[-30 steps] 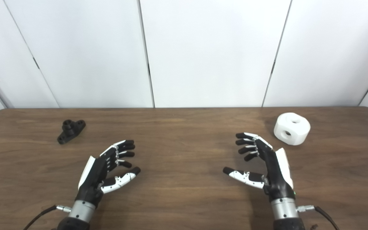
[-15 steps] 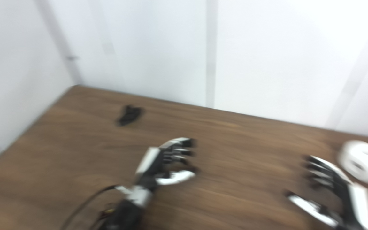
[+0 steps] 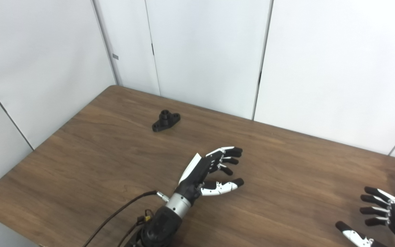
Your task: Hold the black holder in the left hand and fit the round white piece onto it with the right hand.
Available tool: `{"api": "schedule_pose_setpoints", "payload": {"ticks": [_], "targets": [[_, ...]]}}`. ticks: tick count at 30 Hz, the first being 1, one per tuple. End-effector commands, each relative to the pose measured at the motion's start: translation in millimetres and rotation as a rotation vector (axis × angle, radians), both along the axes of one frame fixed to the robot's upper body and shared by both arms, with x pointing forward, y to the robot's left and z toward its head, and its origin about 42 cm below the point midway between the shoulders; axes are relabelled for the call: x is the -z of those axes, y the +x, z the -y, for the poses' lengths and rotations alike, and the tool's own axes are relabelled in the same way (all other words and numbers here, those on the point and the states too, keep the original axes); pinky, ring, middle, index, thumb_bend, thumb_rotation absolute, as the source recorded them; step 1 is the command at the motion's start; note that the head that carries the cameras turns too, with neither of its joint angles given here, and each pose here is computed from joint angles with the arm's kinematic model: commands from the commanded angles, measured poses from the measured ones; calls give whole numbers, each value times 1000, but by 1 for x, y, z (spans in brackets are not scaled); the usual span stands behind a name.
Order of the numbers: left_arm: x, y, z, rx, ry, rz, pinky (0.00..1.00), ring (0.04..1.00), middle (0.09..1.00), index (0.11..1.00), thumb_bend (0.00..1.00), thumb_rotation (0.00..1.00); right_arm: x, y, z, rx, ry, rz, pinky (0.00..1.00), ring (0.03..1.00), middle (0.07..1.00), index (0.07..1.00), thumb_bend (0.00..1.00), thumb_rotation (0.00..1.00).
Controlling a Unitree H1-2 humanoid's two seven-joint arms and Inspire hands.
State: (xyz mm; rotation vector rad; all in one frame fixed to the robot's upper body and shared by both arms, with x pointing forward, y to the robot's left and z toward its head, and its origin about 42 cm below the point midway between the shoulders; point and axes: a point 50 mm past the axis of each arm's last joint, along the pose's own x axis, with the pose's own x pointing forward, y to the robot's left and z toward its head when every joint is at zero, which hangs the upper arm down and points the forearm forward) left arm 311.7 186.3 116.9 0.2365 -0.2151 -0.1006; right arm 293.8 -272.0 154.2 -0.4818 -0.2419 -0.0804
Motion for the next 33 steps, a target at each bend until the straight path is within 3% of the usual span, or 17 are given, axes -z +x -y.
{"api": "schedule_pose_setpoints", "payload": {"ticks": [1, 5, 10, 13, 20, 25, 29, 33], "targets": [[-5, 3, 2, 3, 1, 36, 603, 759, 807, 792, 655, 90, -15, 3, -1, -13, -2, 67, 464, 593, 684, 725, 566, 0], [-9, 4, 2, -6, -3, 50, 592, 752, 800, 778, 666, 78, -15, 3, 0, -17, -3, 66, 458, 589, 682, 724, 565, 0], [-26, 12, -6, 2, -9, 87, 568, 742, 784, 746, 752, 59, -15, 3, 2, -20, -2, 64, 446, 583, 679, 719, 563, 0], [-43, 21, -22, 36, 89, 138, 541, 689, 741, 704, 761, 11, -14, 3, 3, -18, -4, 60, 440, 576, 676, 717, 558, 0], [-77, 35, -51, 31, 306, 183, 592, 723, 753, 647, 800, 6, -14, 2, 5, -17, -9, 53, 434, 572, 673, 714, 556, 19], [-97, 42, -76, -55, 410, 196, 560, 723, 760, 652, 818, 35, -13, 2, 6, -22, -9, 53, 431, 570, 674, 714, 554, 11], [-113, 47, -95, -150, 502, 207, 642, 803, 830, 668, 832, 119, -13, 2, 5, -23, -11, 51, 436, 573, 676, 715, 557, 0], [-127, 51, -112, -218, 506, 211, 673, 836, 848, 683, 827, 93, -13, 3, 5, -26, -11, 54, 435, 573, 679, 717, 551, 0]]}}
